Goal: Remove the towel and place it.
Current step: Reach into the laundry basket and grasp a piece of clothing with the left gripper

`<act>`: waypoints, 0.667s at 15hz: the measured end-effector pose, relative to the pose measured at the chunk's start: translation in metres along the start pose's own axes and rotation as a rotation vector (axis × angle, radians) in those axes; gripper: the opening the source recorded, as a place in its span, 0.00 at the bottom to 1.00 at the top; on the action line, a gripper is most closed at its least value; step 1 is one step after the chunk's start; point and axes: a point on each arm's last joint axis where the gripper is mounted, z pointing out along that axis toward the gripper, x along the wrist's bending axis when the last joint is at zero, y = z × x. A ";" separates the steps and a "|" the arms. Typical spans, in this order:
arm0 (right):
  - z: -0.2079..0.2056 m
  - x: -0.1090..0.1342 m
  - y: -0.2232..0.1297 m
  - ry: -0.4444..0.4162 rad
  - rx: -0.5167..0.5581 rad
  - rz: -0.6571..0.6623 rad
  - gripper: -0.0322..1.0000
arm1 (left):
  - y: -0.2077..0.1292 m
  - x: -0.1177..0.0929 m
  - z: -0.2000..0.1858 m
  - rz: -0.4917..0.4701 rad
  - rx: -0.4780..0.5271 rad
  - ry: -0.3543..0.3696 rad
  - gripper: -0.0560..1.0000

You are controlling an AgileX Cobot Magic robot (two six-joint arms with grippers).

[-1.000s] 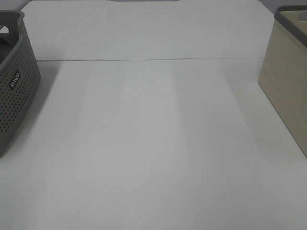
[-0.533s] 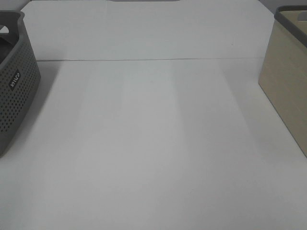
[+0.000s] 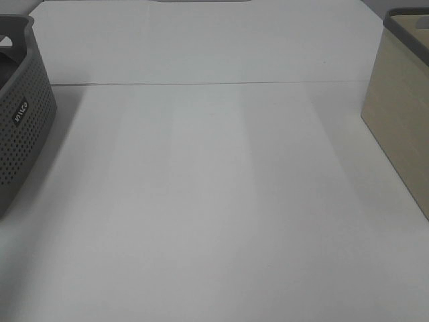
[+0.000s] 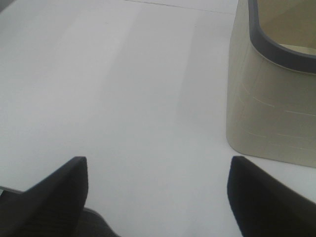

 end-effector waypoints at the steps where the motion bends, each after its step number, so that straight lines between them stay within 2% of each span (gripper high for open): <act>1: 0.000 0.000 0.000 0.000 0.000 0.000 0.77 | 0.016 0.018 0.007 0.066 0.025 0.009 0.99; 3: 0.000 0.000 0.000 0.000 0.000 0.000 0.77 | 0.045 0.049 0.033 0.225 0.100 -0.011 0.99; 4: 0.000 0.000 0.000 0.000 0.000 0.000 0.77 | 0.059 0.064 0.046 0.280 0.127 -0.014 0.99; 6: 0.000 0.000 0.000 0.000 0.000 0.000 0.77 | 0.080 0.085 0.069 0.331 0.162 -0.009 0.99; 7: 0.000 0.000 0.000 0.000 0.000 0.000 0.77 | 0.092 0.098 0.099 0.403 0.228 -0.017 0.99; 10: 0.000 0.000 0.000 0.000 0.000 0.000 0.77 | 0.097 0.104 0.138 0.502 0.320 -0.041 0.98</act>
